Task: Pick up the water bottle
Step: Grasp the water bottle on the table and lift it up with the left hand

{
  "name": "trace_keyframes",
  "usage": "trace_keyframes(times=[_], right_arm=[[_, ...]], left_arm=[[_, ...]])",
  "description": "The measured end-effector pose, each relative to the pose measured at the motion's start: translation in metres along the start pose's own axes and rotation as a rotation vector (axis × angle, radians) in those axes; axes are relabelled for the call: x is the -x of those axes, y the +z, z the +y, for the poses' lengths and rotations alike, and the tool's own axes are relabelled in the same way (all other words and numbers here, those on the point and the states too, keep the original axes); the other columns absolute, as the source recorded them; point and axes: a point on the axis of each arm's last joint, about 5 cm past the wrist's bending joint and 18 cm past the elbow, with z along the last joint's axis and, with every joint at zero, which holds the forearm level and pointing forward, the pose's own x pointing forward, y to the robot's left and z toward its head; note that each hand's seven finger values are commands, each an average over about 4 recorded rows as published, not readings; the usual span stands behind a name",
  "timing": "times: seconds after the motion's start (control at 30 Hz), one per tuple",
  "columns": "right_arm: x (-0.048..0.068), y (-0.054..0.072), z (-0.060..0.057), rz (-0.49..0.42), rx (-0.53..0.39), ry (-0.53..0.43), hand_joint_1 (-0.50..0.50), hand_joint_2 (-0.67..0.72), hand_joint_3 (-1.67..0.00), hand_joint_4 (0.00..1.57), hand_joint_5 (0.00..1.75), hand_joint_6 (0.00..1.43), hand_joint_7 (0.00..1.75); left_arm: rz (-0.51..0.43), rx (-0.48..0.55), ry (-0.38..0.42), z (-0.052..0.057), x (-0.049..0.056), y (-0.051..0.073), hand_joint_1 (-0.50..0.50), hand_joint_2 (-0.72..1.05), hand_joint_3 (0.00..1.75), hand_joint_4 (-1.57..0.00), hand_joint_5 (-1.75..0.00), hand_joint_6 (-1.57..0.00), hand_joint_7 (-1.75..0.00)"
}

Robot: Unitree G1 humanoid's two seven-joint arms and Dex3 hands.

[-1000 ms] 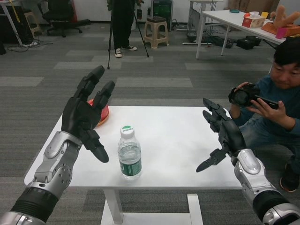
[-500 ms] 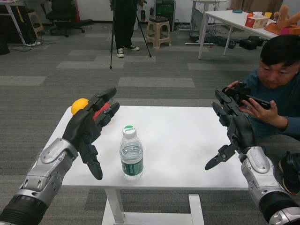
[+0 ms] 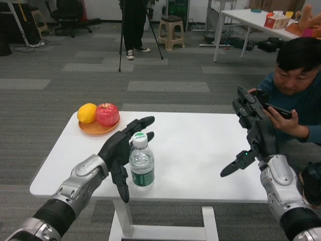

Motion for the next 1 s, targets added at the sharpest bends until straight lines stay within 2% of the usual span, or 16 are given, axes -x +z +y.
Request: trace_keyframes(times=[0.47,0.6,0.7,0.8,1.0], right_arm=[[0.001,0.000,0.002,-0.002,-0.006,-0.006,-0.50,0.41,-0.08,0.00,0.00,0.00,0.07],[0.001,0.000,0.002,-0.002,-0.006,-0.008,-0.50,0.41,-0.08,0.00,0.00,0.00,0.07],[0.001,0.000,0.002,-0.002,-0.006,-0.008,-0.50,0.41,-0.08,0.00,0.00,0.00,0.07],[0.001,0.000,0.002,-0.002,-0.006,-0.008,-0.50,0.41,-0.08,0.00,0.00,0.00,0.09],[0.001,0.000,0.002,-0.004,-0.008,-0.007,-0.50,0.41,-0.08,0.00,0.00,0.00,0.09]], left_arm=[[0.077,0.044,-0.021,-0.005,-0.007,-0.015,-0.50,-0.64,0.09,0.00,-0.21,0.00,-0.42],[0.090,0.058,-0.014,-0.005,-0.008,-0.018,-0.50,-0.64,0.09,0.00,-0.28,0.00,-0.42],[0.102,0.067,-0.010,-0.005,-0.008,-0.020,-0.50,-0.64,0.09,0.00,-0.21,0.00,-0.42],[0.110,0.076,-0.009,-0.005,-0.009,-0.022,-0.50,-0.64,0.09,0.00,-0.21,0.00,-0.42],[0.120,0.090,-0.007,-0.006,-0.009,-0.024,-0.50,-0.55,0.07,0.00,-0.21,0.00,-0.42]])
